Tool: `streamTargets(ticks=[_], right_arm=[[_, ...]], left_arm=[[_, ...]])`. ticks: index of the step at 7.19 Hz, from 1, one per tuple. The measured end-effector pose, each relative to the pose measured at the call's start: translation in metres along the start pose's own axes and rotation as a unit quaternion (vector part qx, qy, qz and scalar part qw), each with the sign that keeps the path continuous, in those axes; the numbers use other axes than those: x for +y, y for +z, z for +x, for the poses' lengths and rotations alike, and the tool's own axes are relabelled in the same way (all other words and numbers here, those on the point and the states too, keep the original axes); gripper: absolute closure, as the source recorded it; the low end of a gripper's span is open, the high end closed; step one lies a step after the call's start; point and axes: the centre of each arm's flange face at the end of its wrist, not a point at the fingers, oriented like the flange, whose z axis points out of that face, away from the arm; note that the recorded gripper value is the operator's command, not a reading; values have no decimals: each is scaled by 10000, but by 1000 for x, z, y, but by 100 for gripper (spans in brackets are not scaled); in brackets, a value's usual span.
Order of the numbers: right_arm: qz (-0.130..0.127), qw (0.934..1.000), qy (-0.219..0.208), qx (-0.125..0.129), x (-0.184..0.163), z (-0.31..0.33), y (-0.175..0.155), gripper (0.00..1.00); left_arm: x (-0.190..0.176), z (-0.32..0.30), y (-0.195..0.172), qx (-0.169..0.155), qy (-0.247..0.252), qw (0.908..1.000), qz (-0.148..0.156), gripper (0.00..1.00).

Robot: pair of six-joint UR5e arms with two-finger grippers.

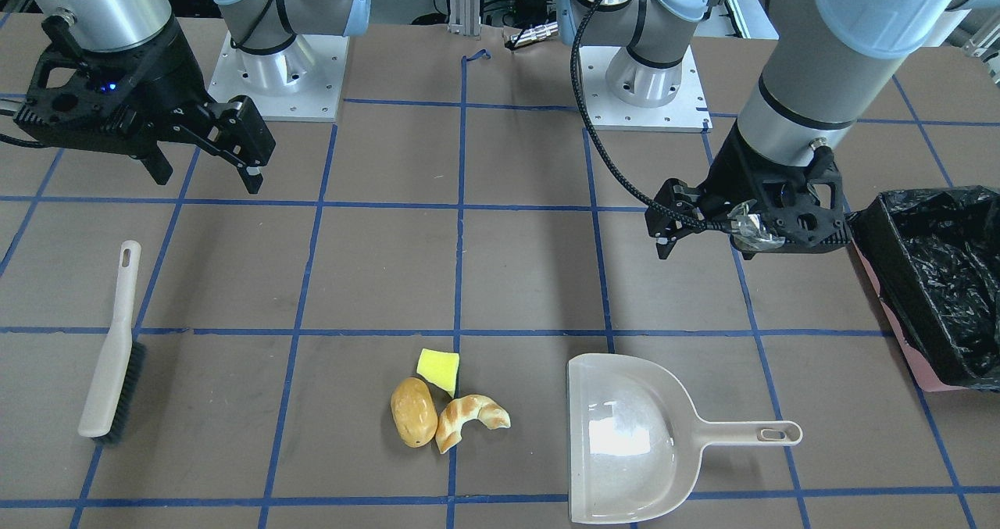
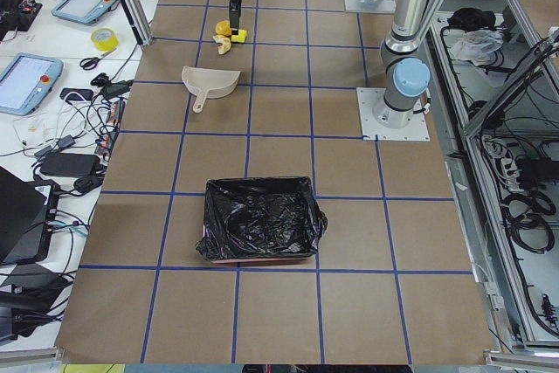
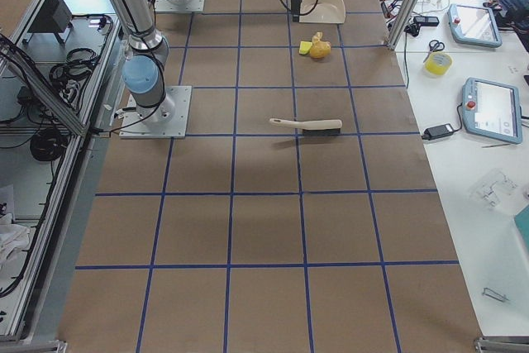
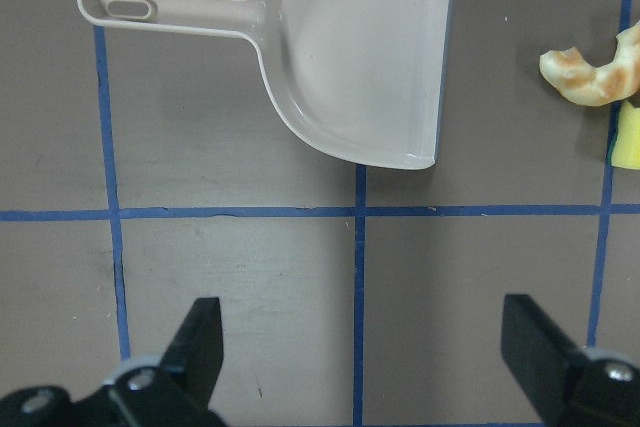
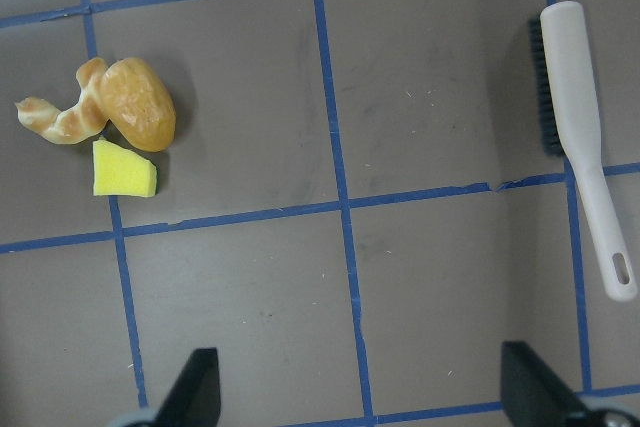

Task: Sweep and dump trash into bin
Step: 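Move the left gripper to the dustpan handle while the right reaches for the brush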

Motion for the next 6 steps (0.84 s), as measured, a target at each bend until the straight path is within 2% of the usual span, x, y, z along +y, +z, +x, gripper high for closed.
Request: streamTargets(ticks=[2,4,5,6], right_arm=[[-45,9997,-197,142,1,3,1,0],[-98,9996,-174,203,-3,12,4,0],[-200,9994,-139,245,-9,22,13,0],[-383,9986,-248,270,-20,37,30,0]], left_arm=[[4,2,-3,17,-13,10000,-43,0],[2,0,0,25,-6,10000,-95,0],[-3,-5,6,25,250,9996,-152,0],[-8,-9,14,18,826,9964,-211,0]])
